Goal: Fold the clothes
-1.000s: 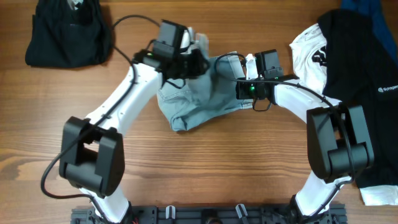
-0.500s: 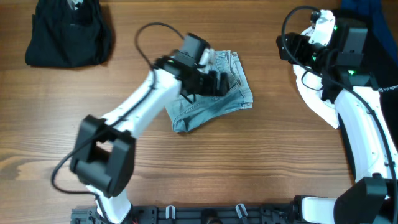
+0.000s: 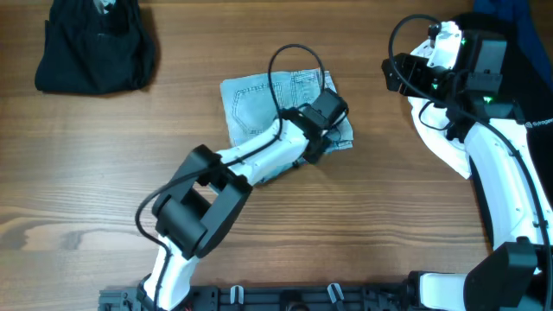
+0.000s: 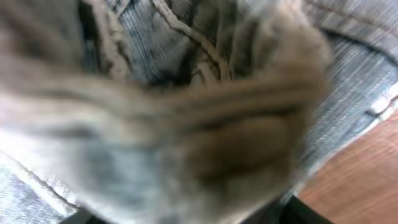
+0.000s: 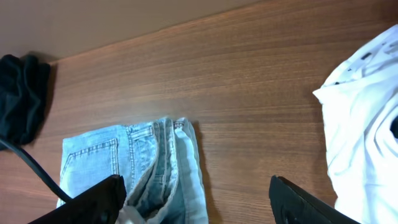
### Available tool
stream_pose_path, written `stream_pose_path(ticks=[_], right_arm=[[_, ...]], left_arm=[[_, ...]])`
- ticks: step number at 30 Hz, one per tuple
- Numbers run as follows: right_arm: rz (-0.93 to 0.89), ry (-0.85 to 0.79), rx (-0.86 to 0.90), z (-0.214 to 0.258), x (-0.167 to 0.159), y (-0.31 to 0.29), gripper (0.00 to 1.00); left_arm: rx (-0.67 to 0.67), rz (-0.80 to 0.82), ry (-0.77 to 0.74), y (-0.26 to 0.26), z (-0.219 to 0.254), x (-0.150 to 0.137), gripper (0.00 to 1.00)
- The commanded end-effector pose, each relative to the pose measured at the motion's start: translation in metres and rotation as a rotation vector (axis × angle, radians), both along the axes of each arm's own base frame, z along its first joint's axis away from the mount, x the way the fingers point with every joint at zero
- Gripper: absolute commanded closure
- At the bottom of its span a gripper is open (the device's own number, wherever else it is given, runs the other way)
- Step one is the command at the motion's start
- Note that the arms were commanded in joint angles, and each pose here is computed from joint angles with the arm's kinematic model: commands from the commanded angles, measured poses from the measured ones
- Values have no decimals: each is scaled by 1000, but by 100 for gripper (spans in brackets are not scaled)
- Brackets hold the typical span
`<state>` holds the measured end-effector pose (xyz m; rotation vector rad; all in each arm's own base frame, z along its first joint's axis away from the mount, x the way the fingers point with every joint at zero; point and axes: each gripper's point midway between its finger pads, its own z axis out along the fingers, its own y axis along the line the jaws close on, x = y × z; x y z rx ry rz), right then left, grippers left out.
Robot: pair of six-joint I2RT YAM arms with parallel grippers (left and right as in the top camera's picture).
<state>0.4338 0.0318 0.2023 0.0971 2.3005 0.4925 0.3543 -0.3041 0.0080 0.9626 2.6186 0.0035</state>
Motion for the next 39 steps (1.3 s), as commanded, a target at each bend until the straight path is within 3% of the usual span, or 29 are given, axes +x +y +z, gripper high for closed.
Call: stream_pose_path(ticks=[1,4,6,8,13,16,22,29,35,37,39], right_arm=[[-4,14,-30,-7,0,-4,21],[-4,21,-29,-9,-1,-4,21],[-3,25,-29,-9,-2,-4,21],[-3,29,-29,-10,-2,-4,21],[-3,33,-29,-11,-3,-3,21],[-3,33,-28,-11,-3,-3,21],[-3,34,-29,-11,-3,-3,21],[-3,59,-27,-20,-2,-3,21],[-11,59,-35,-21,-1,-5,22],[-11,59,-35,-21,-1,-5,22],[-11,60,-34,-21,-2,-5,22]], left_arm=[[120,-203,38,-15,-55,-28,62],[122,-249,34,-29,-57,-42,73],[132,-262,24,-33,-57,-45,74],[153,-253,-5,-31,-48,-40,66],[110,-250,-27,-40,-4,-33,30],[63,-276,36,-46,-4,-46,19],[37,-322,136,-49,-19,-65,22],[-19,-321,72,-54,33,-56,27],[-29,-354,285,-53,-9,-92,31],[-9,-349,288,-52,-26,-89,37],[10,-339,262,-52,-37,-82,53]])
